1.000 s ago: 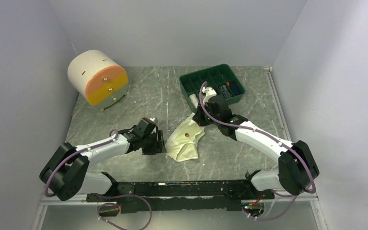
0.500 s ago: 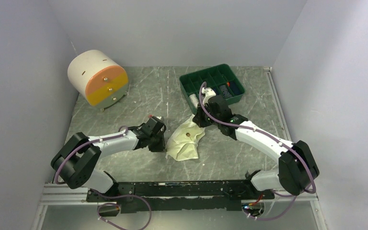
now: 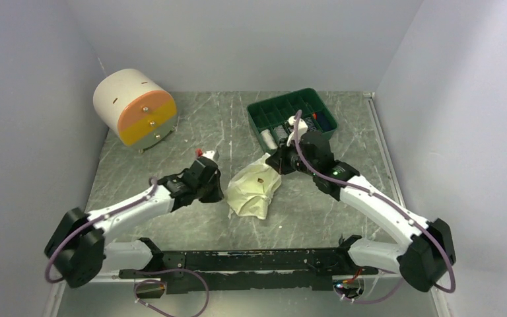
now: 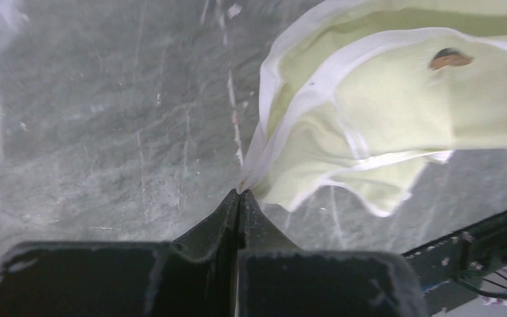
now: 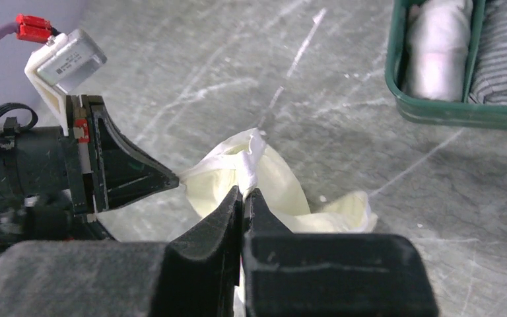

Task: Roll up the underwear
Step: Flatten out the underwear at the center of the board.

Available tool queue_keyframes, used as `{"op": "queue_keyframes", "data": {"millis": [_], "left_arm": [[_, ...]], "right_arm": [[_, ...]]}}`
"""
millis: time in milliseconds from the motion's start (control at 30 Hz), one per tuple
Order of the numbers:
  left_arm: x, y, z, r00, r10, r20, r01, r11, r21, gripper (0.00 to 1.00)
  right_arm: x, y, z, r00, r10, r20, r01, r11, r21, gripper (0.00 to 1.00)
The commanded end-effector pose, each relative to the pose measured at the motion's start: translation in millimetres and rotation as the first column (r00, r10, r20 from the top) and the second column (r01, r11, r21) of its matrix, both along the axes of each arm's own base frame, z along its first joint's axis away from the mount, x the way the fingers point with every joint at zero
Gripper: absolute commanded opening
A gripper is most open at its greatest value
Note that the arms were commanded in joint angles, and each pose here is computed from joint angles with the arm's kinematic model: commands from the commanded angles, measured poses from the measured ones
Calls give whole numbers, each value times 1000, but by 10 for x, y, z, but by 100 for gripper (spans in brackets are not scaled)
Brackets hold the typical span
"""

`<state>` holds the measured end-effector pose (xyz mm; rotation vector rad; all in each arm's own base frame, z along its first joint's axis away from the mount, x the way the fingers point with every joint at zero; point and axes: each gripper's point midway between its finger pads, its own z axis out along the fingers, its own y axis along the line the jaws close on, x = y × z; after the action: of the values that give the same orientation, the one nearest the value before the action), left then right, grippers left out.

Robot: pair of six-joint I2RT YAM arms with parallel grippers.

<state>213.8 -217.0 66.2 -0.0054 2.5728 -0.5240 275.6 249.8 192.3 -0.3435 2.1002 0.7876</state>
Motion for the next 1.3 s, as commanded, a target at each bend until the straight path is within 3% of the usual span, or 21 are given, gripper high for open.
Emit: {"op": "queue_keyframes", "data": {"millis": [0, 233, 433, 533, 600, 700, 800, 900, 1000, 1100, 1233, 1267], "left_arm": [[131, 71, 547, 988, 11, 156, -8, 1000, -22, 5], [-9, 431, 1048, 970, 72, 232, -73, 997, -1, 5], [-223, 736, 1661, 944, 134, 302, -123, 991, -55, 5], [-377, 902, 1873, 943, 155, 294, -145, 988, -54, 5], [-447, 1001, 1967, 943, 168, 287, -163, 986, -39, 5], [-457, 939, 2034, 956, 113, 272, -114, 993, -13, 5], [-325, 816, 1827, 977, 65, 205, -84, 993, 88, 5], [-84, 625, 1488, 985, -1, 172, -30, 984, 177, 5], [200, 486, 1090, 988, -28, 151, -10, 970, 244, 5], [526, 475, 789, 994, -19, 111, -10, 966, 259, 5], [805, 545, 654, 996, -5, 84, -17, 966, 257, 5], [806, 550, 629, 997, -12, 70, -7, 965, 260, 11]], "right_arm": [[-152, 46, 516, 998, 23, 53, -31, 988, 149, 4], [-623, 18, 911, 993, 107, 51, -117, 943, 311, 3], [-1317, 25, 1216, 945, 326, 23, -299, 835, 461, 1], [-1557, -53, 1255, 931, 363, -40, -295, 811, 505, 0], [-1585, -99, 1158, 935, 336, -113, -237, 829, 507, 0], [-1324, -209, 693, 937, 124, -325, 18, 916, 401, 0], [-1029, -239, 203, 899, -47, -436, 186, 941, 283, 0], [-638, -269, -285, 864, -217, -453, 336, 920, 200, 2], [-218, -263, -605, 855, -332, -399, 435, 878, 200, 3], [164, -221, -727, 876, -353, -329, 428, 883, 192, 4], [493, -226, -993, 875, -365, -317, 399, 916, 47, 14], [558, -255, -1034, 872, -379, -309, 399, 917, 1, 17]]}}
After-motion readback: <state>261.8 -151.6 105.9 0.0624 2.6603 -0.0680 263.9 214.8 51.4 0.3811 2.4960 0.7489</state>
